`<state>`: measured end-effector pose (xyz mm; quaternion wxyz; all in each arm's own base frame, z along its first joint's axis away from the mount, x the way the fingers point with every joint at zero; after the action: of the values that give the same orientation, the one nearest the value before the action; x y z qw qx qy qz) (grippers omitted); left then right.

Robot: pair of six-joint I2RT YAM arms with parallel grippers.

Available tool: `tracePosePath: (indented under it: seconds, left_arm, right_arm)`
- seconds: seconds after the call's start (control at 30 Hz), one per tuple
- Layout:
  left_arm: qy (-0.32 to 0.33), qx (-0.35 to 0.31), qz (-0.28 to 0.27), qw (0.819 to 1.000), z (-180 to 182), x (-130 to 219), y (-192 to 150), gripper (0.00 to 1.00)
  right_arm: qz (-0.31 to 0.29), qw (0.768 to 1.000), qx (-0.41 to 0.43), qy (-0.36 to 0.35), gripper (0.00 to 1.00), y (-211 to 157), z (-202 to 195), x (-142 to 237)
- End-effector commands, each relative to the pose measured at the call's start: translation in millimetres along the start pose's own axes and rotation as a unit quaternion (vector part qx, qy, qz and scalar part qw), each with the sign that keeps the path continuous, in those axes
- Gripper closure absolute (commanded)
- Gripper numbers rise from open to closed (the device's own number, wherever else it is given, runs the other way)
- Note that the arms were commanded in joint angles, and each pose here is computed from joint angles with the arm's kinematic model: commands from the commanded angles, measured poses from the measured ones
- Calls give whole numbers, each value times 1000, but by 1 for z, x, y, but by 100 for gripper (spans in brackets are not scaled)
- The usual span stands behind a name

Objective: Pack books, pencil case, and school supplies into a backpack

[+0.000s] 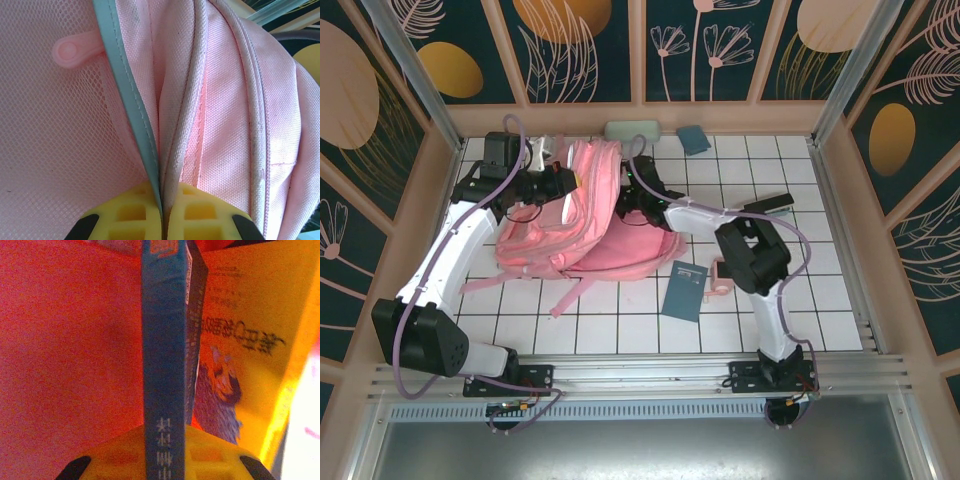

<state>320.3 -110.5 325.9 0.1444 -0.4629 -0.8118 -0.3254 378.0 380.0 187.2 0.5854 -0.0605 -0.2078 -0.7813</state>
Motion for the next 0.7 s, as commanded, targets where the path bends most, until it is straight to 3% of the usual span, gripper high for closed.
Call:
tracePosePath:
  seconds: [0.0, 0.13, 0.17, 0.2, 0.27, 0.5, 0.67]
  left_arm:
    - [-83, -57, -62, 993, -35, 22, 18, 100]
    - [-91, -47, -59, 993, -34, 18, 18, 100]
    - [-92, -47, -60, 993, -34, 18, 19, 100]
    - [-91, -46, -61, 993, -33, 18, 19, 100]
    - [-85, -45, -64, 993, -32, 18, 20, 100]
    - [-72, -34, -76, 994, -23, 20, 24, 100]
    - [-68, -26, -87, 994, -18, 22, 27, 100]
  right_arm:
    - [9, 999, 11, -47, 100, -10, -6, -35]
    - [20, 996, 30, -81, 97, -13, -13, -69]
    - [23, 995, 31, -91, 92, -13, -19, -76]
    - [32, 995, 30, -93, 80, -13, -21, -82]
    - [47, 994, 36, -88, 71, -12, -18, -86]
    - [2, 993, 97, -72, 38, -9, 12, -42]
    - [4, 994, 99, -37, 33, -10, 14, -16]
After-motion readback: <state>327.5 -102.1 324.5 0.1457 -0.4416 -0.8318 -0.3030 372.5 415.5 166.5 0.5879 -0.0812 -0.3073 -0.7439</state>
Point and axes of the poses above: each hand's point on the last joint's axis, 136 mm out from that joint toward the fingers, its own x axis back along the fingers, its own z axis along the line the jaws close on, y = z × x, the point moved 9 cm from there along x, back along the fingers, and after that the axes turned 8 degrees about x, right-handed, at the moved point
